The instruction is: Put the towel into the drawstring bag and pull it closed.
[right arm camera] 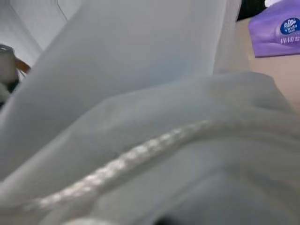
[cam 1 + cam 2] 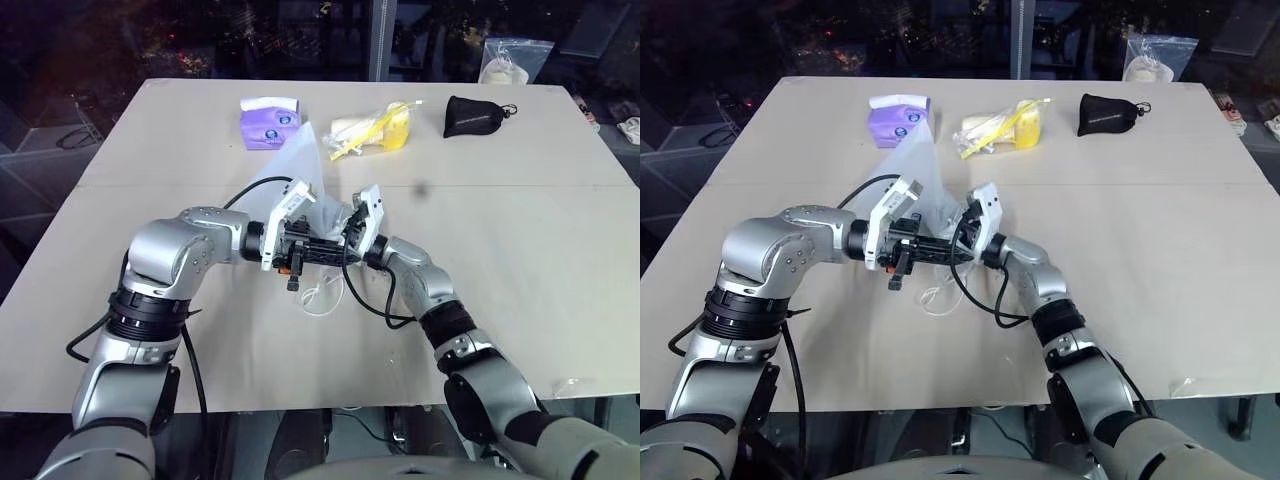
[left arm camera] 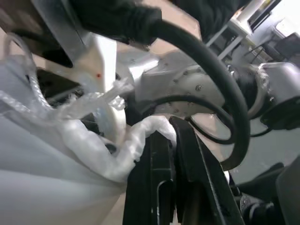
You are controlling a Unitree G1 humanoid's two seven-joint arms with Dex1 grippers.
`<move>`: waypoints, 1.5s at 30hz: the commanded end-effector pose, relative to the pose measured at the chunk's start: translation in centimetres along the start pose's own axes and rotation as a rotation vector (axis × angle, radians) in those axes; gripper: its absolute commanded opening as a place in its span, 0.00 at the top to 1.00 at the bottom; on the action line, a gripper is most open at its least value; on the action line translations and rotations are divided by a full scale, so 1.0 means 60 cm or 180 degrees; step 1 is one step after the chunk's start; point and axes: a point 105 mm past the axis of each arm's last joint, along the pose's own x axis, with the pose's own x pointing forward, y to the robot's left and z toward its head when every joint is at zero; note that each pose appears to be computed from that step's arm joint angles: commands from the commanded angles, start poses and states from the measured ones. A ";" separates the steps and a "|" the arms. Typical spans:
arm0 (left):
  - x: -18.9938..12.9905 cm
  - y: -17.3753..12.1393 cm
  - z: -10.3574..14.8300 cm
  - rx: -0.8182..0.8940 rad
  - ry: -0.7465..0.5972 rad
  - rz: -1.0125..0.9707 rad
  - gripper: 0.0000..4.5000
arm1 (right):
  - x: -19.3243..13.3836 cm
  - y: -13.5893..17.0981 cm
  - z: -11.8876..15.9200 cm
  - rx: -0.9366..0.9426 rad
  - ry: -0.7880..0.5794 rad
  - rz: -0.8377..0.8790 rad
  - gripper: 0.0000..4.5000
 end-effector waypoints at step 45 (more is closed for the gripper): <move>-0.103 0.131 0.158 0.3596 0.0694 0.1189 1.00 | -0.115 -0.082 0.091 -0.1796 0.0806 -0.1333 0.03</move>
